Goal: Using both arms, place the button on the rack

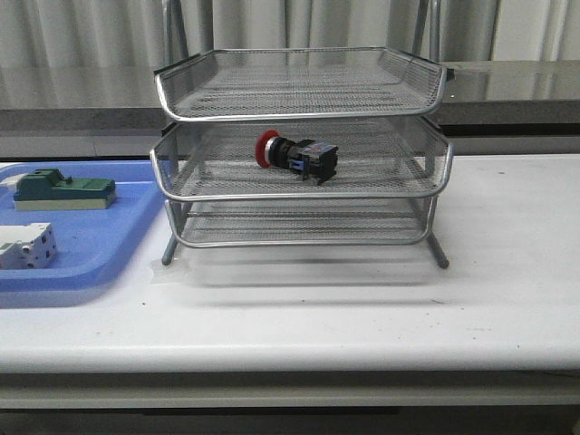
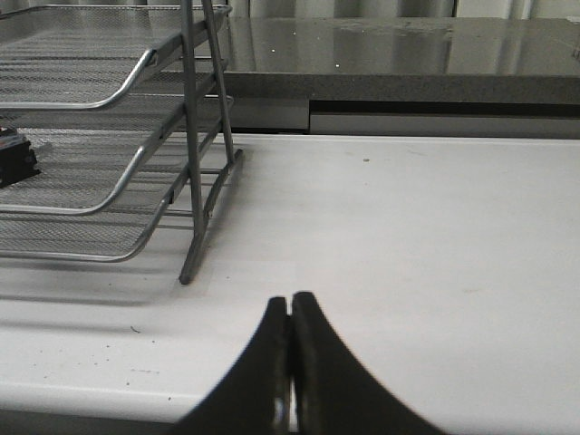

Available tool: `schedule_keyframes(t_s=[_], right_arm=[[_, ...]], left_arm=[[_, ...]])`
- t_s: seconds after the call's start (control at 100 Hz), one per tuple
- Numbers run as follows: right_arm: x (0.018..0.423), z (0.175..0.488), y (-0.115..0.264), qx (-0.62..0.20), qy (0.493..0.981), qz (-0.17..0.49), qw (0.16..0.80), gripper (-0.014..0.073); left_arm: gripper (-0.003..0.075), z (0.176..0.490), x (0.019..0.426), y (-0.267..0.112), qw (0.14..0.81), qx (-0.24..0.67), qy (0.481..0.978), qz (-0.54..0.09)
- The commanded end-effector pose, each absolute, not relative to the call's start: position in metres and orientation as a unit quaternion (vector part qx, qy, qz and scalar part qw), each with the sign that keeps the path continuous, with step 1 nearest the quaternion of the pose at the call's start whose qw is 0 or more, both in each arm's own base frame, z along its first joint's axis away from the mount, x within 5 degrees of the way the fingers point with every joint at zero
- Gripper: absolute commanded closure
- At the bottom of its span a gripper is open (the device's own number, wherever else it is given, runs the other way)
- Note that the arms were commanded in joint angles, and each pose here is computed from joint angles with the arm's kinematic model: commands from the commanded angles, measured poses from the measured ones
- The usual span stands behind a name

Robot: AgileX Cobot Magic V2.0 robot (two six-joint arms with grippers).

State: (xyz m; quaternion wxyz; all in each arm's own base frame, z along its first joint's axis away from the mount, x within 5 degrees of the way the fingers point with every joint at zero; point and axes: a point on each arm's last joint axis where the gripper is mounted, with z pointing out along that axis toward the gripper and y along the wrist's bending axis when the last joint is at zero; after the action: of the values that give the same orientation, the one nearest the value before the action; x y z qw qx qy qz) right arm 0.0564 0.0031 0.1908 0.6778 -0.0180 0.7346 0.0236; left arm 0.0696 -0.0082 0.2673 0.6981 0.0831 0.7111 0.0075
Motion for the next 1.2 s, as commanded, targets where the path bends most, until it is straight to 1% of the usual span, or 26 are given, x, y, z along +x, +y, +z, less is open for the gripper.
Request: schedule_keyframes(t_s=[0.0,0.33,0.42,0.45,0.47,0.48,0.49,0.5,0.52,0.53,0.63,0.82,1.08,1.19], right_arm=[[0.054,0.205,0.003,-0.016,0.691,0.025,0.722,0.0655],[0.054,0.205,0.003,-0.016,0.691,0.025,0.722,0.0655],[0.054,0.205,0.003,-0.016,0.691,0.025,0.722,0.0655],[0.054,0.205,0.003,-0.016,0.691,0.025,0.722,0.0655],[0.054,0.205,0.003,-0.016,0.691,0.025,0.722,0.0655],[0.054,0.205,0.003,-0.016,0.691,0.025,0.722,0.0655],[0.054,0.205,0.003,-0.016,0.691,0.025,0.722,0.0655],[0.054,0.205,0.003,-0.016,0.691,0.025,0.722,0.0655],[0.054,0.205,0.003,-0.016,0.691,0.025,0.722,0.0655],[0.054,0.205,0.003,-0.016,0.691,0.025,0.722,0.0655],[0.054,0.205,0.003,-0.016,0.691,0.025,0.722,0.0655],[0.054,0.205,0.003,-0.016,0.691,0.025,0.722,0.0655],[0.054,0.205,0.003,-0.016,0.691,0.025,0.722,0.0655],[0.054,0.205,0.003,-0.016,0.691,0.025,0.722,0.0655]], left_arm=[[0.074,0.283,0.07,-0.006,0.731,0.064,0.679,0.008],[0.074,0.283,0.07,-0.006,0.731,0.063,0.679,0.007],[0.074,0.282,0.07,-0.005,0.73,0.051,0.682,0.0],[0.074,0.28,0.071,-0.005,0.728,0.039,0.684,-0.011],[0.074,0.28,0.071,-0.005,0.73,0.042,0.682,-0.005],[0.074,0.28,0.07,-0.005,0.73,0.033,0.682,-0.014],[0.074,0.279,0.071,-0.005,0.73,0.037,0.682,-0.008],[0.074,0.279,0.07,-0.004,0.731,0.028,0.682,-0.017],[0.074,0.278,0.07,-0.004,0.73,0.03,0.682,-0.013],[0.074,0.278,0.07,-0.004,0.731,0.022,0.682,-0.022],[0.074,0.272,0.068,-0.004,0.733,0.011,0.68,-0.032],[0.074,0.253,0.063,-0.004,0.731,0.008,0.682,-0.036],[0.074,0.215,0.053,-0.003,0.737,-0.003,0.674,-0.049],[0.074,0.204,0.055,-0.004,0.736,-0.003,0.675,-0.053]])
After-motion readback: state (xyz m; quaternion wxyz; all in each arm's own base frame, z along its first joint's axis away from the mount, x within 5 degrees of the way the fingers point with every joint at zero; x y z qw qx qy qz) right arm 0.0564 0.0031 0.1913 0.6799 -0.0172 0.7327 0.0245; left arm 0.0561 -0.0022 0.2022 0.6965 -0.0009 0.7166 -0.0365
